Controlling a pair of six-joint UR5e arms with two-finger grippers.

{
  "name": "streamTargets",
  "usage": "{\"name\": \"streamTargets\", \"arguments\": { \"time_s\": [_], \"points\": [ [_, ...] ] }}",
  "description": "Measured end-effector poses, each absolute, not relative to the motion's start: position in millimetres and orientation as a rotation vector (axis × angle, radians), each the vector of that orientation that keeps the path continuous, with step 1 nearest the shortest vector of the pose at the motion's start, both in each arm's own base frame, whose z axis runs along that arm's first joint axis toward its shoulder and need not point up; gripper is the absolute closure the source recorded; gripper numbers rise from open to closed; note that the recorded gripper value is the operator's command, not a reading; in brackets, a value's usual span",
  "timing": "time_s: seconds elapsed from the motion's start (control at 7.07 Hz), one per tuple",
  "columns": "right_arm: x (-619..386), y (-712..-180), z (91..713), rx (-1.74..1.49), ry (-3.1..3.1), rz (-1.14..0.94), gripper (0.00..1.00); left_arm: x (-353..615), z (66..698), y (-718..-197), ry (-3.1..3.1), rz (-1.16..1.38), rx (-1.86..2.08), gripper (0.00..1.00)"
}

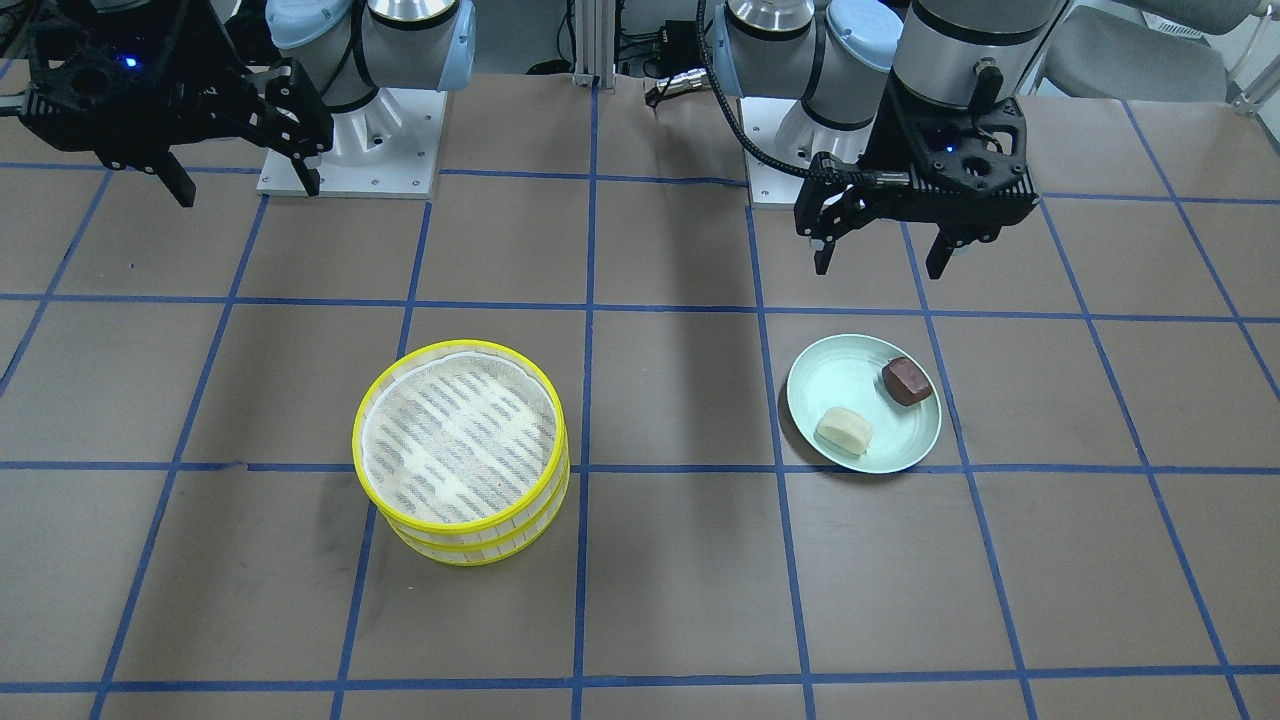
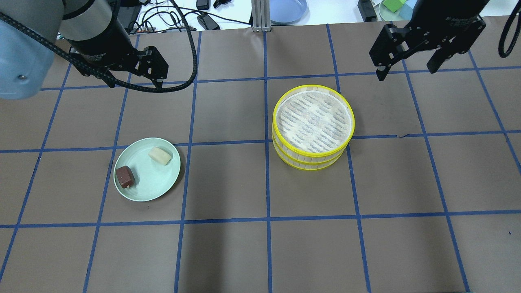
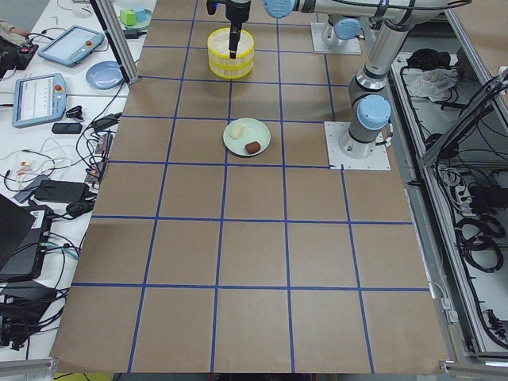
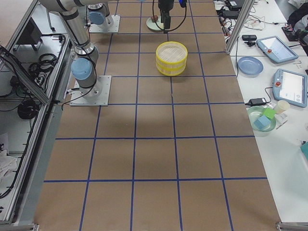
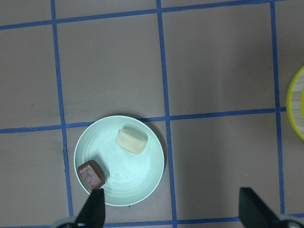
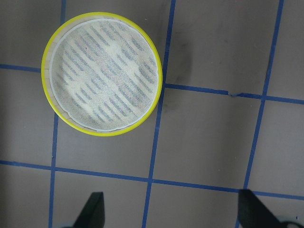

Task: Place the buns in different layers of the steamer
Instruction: 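Move right gripper to top steamer rim while left gripper approaches plate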

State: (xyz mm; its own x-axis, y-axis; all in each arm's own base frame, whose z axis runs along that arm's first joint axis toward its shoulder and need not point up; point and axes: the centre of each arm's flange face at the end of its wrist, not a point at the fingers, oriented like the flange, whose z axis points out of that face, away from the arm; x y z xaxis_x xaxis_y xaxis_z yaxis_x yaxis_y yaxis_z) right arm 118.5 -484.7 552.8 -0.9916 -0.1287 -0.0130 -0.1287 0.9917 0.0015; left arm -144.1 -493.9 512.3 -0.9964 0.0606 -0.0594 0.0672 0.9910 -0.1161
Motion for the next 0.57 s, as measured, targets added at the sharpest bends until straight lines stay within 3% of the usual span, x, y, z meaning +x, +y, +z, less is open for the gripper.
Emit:
{"name": "streamTargets", "arguments": {
  "time_s": [0.57],
  "points": [
    [119, -490, 523, -0.192, 3.117, 0.058, 0.02, -144, 509, -488, 3.082, -0.169, 0.098, 0.0]
  ]
}}
